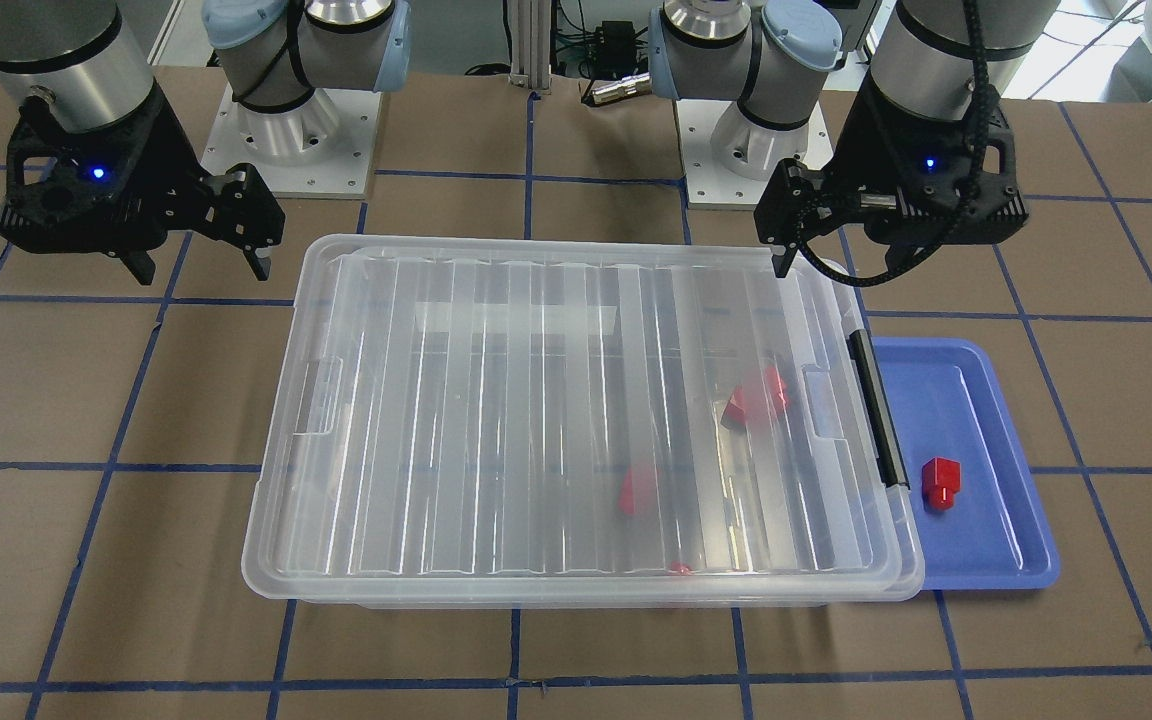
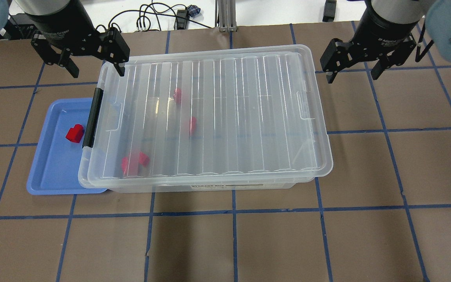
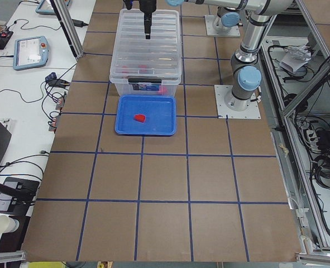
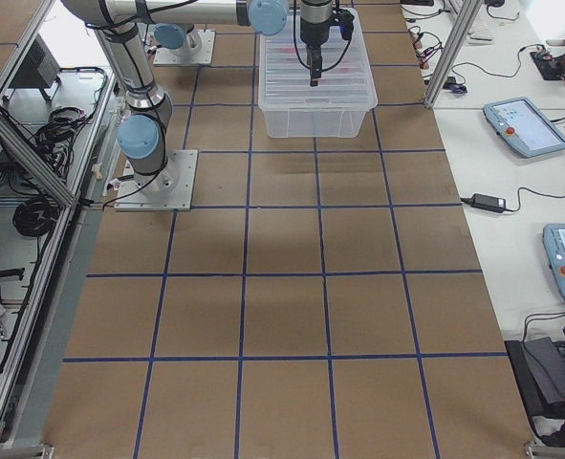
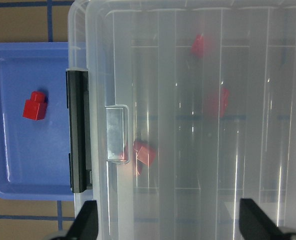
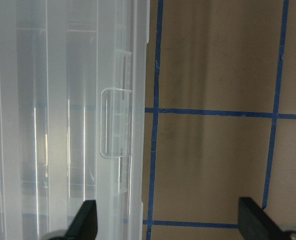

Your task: Place red block in blue tray from box

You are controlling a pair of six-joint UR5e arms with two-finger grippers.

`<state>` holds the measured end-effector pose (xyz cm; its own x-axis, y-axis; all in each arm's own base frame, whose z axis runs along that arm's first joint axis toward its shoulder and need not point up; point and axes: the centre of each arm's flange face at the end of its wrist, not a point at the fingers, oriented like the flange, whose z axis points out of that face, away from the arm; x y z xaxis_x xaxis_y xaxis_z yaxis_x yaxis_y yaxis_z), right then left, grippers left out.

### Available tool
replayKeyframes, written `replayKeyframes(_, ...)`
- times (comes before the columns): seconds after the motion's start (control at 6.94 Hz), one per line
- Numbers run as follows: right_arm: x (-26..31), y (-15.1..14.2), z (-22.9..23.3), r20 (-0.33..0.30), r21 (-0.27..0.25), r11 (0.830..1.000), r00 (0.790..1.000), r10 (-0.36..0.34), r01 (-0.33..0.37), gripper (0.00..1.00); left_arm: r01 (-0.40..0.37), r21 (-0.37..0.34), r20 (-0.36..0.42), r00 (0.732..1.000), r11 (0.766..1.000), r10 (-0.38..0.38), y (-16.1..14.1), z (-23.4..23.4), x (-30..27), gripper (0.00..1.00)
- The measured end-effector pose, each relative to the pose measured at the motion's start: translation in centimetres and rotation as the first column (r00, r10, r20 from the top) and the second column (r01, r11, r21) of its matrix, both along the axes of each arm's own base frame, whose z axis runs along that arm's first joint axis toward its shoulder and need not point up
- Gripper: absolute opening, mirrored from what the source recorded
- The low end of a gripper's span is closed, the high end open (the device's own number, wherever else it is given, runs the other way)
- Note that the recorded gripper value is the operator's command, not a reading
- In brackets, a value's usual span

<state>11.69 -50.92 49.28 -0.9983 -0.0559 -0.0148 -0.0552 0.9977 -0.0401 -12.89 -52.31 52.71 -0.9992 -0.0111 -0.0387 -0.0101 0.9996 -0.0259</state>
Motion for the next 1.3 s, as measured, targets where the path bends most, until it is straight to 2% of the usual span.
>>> replayKeyframes(0.58, 0.0, 0.0, 0.0, -0.001, -0.001, 1.0, 1.0, -0.002, 0.002, 1.0, 0.081, 0.014, 0.001, 0.997, 0.997, -0.081, 0.0, -0.5, 1.6, 1.0)
replayKeyframes(1.3, -0.1, -0.1, 0.2, -0.005, -0.004, 1.0, 1.0, -0.002, 0.002, 1.0, 0.093, 0.018, 0.0, 0.996, 0.996, -0.093, -0.3, -1.0, 1.5, 1.0)
